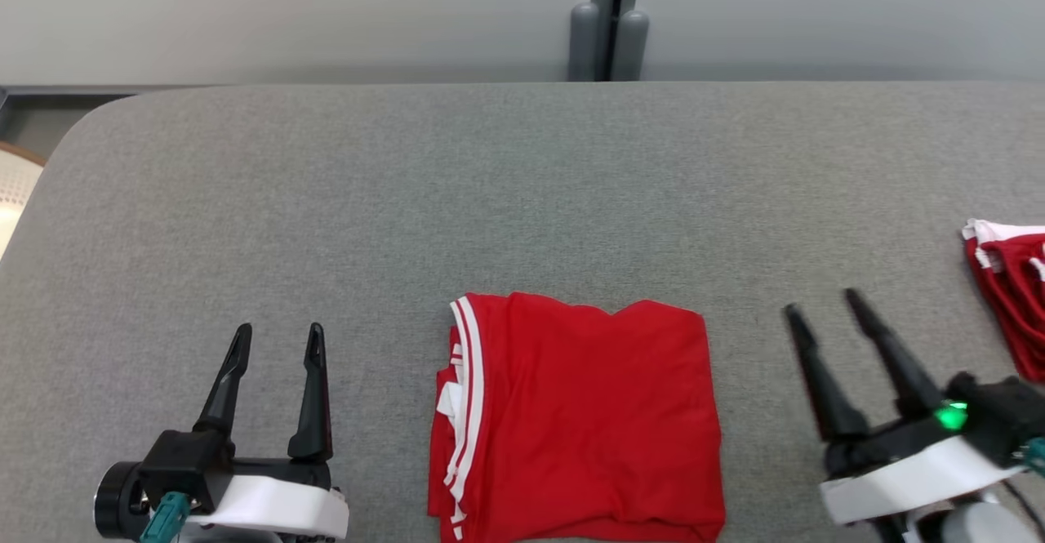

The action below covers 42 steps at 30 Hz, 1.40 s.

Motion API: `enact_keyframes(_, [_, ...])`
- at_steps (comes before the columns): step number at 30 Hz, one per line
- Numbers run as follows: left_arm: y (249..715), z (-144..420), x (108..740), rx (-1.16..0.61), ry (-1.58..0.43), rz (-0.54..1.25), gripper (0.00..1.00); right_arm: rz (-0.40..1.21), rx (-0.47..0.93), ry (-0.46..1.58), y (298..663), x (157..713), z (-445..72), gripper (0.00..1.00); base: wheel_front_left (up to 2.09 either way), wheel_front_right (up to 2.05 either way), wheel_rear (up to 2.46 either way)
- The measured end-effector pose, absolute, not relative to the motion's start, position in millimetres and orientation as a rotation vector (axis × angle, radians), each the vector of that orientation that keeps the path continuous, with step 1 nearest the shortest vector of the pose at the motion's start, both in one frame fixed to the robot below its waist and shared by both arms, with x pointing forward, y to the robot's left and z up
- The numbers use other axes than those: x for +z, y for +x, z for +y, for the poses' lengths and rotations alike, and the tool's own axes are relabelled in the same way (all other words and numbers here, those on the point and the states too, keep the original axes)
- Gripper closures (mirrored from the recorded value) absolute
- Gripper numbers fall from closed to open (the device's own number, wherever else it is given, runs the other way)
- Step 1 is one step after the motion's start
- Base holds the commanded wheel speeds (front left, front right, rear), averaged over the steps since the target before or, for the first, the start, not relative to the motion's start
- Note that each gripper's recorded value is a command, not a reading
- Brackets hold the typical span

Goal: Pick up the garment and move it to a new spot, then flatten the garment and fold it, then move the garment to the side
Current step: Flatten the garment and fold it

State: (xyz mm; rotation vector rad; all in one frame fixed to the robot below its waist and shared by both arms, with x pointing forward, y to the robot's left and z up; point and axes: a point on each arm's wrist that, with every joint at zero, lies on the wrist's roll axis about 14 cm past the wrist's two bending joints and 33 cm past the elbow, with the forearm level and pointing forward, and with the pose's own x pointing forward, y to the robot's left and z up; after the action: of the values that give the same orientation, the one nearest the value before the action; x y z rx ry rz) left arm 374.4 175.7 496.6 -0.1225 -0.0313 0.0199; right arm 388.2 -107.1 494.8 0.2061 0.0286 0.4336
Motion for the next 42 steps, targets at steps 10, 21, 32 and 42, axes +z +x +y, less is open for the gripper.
enact_keyframes(10, [366, 177, 505, 0.007, -0.098, -0.047, 0.00, -0.047, 0.206, 0.148, 377, 520, -175, 0.00, 0.00, 0.00, 0.00])
enact_keyframes(21, [338, 180, 513, -0.002, -0.069, -0.054, 0.00, -0.001, 0.138, 0.130, 340, 519, -196, 0.00, 0.00, 0.00, 0.00])
enact_keyframes(32, [318, 188, 511, 0.001, -0.075, -0.034, 0.00, 0.020, 0.122, 0.107, 317, 519, -203, 0.00, 0.00, 0.00, 0.00])
enact_keyframes(42, [318, 190, 510, 0.000, -0.073, -0.022, 0.00, 0.017, 0.116, 0.109, 316, 522, -204, 0.00, 0.00, 0.00, 0.00])
